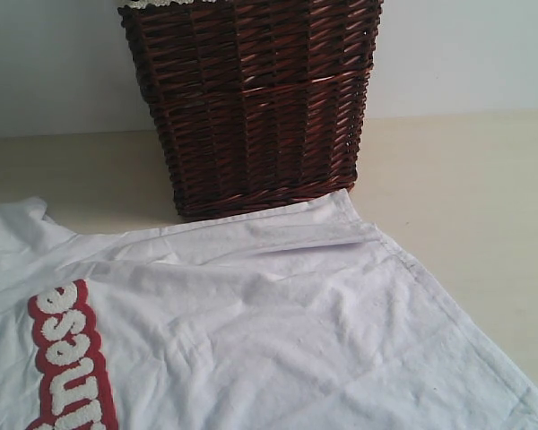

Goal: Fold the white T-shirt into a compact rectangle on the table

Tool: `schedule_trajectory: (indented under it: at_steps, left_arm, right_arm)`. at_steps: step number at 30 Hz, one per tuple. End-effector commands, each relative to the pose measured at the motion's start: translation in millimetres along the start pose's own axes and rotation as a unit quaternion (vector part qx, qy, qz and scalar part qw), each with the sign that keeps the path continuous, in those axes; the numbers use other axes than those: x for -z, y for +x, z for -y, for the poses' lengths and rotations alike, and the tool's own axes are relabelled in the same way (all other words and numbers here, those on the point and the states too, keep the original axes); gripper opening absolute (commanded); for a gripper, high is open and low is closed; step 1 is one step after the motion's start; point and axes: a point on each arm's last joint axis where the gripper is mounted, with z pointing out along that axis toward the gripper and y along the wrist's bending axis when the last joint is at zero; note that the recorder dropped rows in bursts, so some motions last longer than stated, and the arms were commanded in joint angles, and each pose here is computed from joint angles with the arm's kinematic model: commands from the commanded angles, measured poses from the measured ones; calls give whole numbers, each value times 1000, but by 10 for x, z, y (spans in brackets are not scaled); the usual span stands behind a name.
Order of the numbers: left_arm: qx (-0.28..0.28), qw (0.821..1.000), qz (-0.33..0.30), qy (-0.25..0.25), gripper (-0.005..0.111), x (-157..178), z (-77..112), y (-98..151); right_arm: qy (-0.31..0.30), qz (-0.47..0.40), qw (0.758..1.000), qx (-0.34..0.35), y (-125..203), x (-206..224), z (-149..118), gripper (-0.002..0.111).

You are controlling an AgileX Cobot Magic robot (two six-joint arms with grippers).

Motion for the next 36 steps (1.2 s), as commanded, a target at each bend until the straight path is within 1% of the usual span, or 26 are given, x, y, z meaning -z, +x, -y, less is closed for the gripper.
schedule_trajectory:
  at_steps: [1,7,11,14,16,17,19,21,22,23,24,25,26,27,28,29,30,31,32,33,34,35,36]
  left_arm:
    - [-2,997,-34,-65,0,-18,-94,114]
    - [-5,1000,-11,-29,0,25,-39,52]
    - [18,999,14,-29,0,144,-50,-17]
    - [21,998,37,-39,0,278,-76,-82]
    - [18,998,59,-29,0,374,-60,-134]
    - [16,997,73,-11,0,428,-27,-167]
    - [-3,994,101,48,0,521,83,-224]
    - [-41,981,118,147,0,585,267,-243]
    - [-54,972,123,191,0,614,345,-241]
    - [-67,958,127,248,0,654,446,-229]
    - [-78,943,129,297,0,682,533,-206]
    - [-77,923,129,353,0,719,639,-159]
    - [-77,919,126,366,0,725,678,-130]
    - [-78,920,122,365,0,737,716,-69]
    - [-78,925,122,351,0,759,723,-39]
    - [-69,940,140,302,0,833,708,-17]
    - [-57,949,163,262,0,899,666,-47]
    - [-3,960,218,176,0,1079,526,-164]
    - [55,958,262,105,0,1265,392,-245]
    - [138,936,321,44,0,1537,263,-339]
    - [167,921,351,4,0,1749,207,-382]
    - [193,901,388,-17,0,2021,226,-409]
    - [206,886,414,-21,0,2204,285,-399]
  right_arm:
    - [3,-1,1000,5,18,0,4,11]
    - [3,-1,1000,5,18,0,4,11]
    - [3,-1,1000,5,18,0,4,11]
    - [3,-1,1000,5,18,0,4,11]
    - [3,-1,1000,5,18,0,4,11]
    - [3,-1,1000,5,18,0,4,11]
    - [3,-1,1000,5,18,0,4,11]
    - [3,-1,1000,5,18,0,4,11]
    - [3,-1,1000,5,18,0,4,11]
    - [3,-1,1000,5,18,0,4,11]
    - [3,-1,1000,5,18,0,4,11]
    - [3,-1,1000,5,18,0,4,11]
    - [3,-1,1000,5,18,0,4,11]
    - [3,-1,1000,5,18,0,4,11]
    - [3,-1,1000,5,18,0,4,11]
    - [3,-1,1000,5,18,0,4,11]
    - [3,-1,1000,5,18,0,4,11]
    - [3,-1,1000,5,18,0,4,11]
    - [3,-1,1000,5,18,0,4,11]
    - [3,-1,1000,5,18,0,4,11]
    - [3,-1,1000,5,18,0,4,11]
    - [3,0,1000,5,16,0,4,11]
    - [3,0,1000,5,16,0,4,11]
